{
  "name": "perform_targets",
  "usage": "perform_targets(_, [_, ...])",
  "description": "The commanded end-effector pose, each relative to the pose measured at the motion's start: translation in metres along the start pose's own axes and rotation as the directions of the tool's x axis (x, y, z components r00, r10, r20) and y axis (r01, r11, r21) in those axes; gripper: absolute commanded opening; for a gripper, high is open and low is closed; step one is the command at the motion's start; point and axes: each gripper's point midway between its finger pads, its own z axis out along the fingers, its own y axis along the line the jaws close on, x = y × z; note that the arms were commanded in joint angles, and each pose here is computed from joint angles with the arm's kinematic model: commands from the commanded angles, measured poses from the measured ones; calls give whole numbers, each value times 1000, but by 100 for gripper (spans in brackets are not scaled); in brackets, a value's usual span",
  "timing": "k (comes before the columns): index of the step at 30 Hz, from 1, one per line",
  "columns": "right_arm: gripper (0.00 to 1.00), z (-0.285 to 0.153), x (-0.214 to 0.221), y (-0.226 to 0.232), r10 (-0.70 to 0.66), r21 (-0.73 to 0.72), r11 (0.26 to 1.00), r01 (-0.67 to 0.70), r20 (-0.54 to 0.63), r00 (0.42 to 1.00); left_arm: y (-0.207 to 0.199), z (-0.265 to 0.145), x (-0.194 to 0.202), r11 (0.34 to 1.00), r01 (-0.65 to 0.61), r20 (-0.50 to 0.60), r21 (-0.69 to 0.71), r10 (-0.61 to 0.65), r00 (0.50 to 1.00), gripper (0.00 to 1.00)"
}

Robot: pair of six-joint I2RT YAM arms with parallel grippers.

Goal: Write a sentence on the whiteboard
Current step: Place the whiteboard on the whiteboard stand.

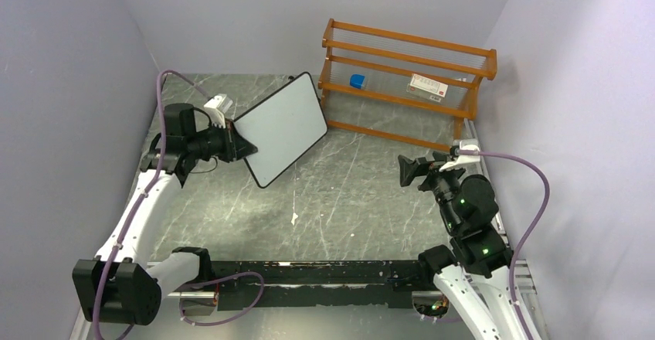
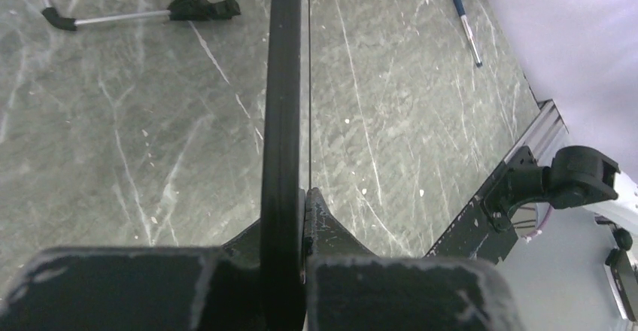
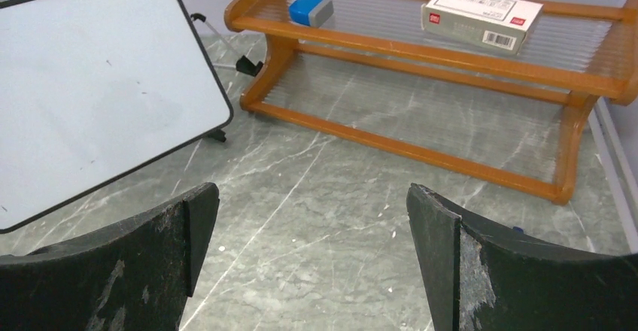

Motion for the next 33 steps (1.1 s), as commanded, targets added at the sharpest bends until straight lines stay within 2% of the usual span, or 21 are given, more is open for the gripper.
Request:
perform_targets(1, [100,1,-12,11,2,-54,999,-1,14,1000,-12,-5,-29,997,-74,67,-5,74,995,5])
perform_targets(4, [100,2,-9,11,-1,-58,998,2,15,1000,0,-11,-46,992,-58,161,-112,76,984,5])
perform_targets(7, [100,0,-7,11,-5,-62,998,6,20,1000,7,-13,-63,988,-11,282,-157,55,958,5])
perform_targets(12, [100,-3,-8,9,-4,-54,999,7,38,999,15,-14,-90,983,38,431,-177,43,901,5])
perform_targets(15, [100,-2,-7,10,-8,-60,998,10,38,999,21,-6,-101,986,70,485,-154,14,874,5])
perform_targets(20, [100,-2,-6,13,-11,-81,997,14,36,999,22,22,-112,985,80,526,-153,13,850,5])
perform_targets(29, [100,-4,-6,12,-19,-75,997,23,44,999,13,87,-110,965,64,500,-256,75,863,5])
perform_targets(33, [100,-4,-6,12,-22,-76,997,26,45,999,16,104,-109,954,51,514,-294,112,851,5])
